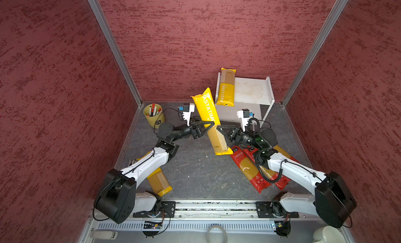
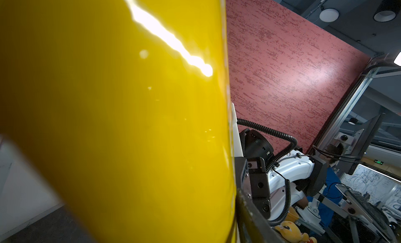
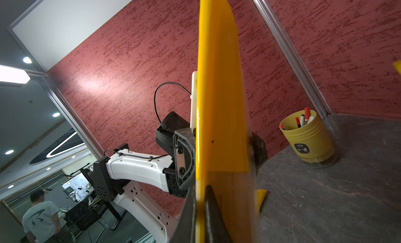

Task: Place and organize the pasta boxes and bags onto the shelf
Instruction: 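Lift the yellow bag upright with both grippers and raise it, then carry the upright bag with both grippers toward the shelf top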

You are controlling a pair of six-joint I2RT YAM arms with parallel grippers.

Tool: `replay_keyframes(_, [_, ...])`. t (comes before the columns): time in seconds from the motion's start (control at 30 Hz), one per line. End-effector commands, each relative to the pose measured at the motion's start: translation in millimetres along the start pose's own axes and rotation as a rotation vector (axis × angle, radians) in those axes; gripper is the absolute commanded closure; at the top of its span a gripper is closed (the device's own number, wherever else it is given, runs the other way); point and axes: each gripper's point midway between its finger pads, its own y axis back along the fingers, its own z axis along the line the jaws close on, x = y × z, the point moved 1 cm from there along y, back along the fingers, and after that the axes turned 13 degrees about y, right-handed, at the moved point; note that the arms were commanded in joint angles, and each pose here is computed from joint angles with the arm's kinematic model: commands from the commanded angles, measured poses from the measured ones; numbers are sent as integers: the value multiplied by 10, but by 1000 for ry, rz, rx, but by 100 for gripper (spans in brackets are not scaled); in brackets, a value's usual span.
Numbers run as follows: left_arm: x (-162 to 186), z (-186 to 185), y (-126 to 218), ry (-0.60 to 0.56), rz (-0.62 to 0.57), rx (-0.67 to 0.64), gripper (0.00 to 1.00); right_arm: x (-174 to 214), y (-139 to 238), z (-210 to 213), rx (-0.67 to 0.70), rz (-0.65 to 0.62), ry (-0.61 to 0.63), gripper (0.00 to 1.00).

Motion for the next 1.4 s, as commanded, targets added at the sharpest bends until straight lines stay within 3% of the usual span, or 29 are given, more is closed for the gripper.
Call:
replay_keyframes(0.0, [-25,-75,-26,-29,13,31,60,-457,122,332,-69,-161,133,100])
replay_keyframes(0.1, [-33,-70,-54,-29,24,24,72,-360,149,226,-27,-141,113,100])
replay_keyframes(0.37, [-91,-96,-147,-9,35,4,86,-202,207,71,39,-125,89,97])
replay_keyframes(0.6, [-235,-110,-201,16,24,-35,93,131,358,-99,146,-32,105,49])
replay_keyframes(0.73, [-294,-107,-218,40,26,-56,94,373,497,-209,228,47,107,37])
replay_keyframes(0.87, [-371,-179,-257,44,19,-32,93,538,585,-244,248,76,74,36])
replay_keyframes(1.17, [-420,-224,-418,73,29,7,89,478,506,-172,152,-13,0,42])
replay_keyframes(1.27, [-433,-235,-429,70,25,8,87,427,472,-149,127,-43,-8,49])
replay_keyframes(1.37, [-459,-230,-435,72,16,0,85,416,446,-145,112,-53,-15,62])
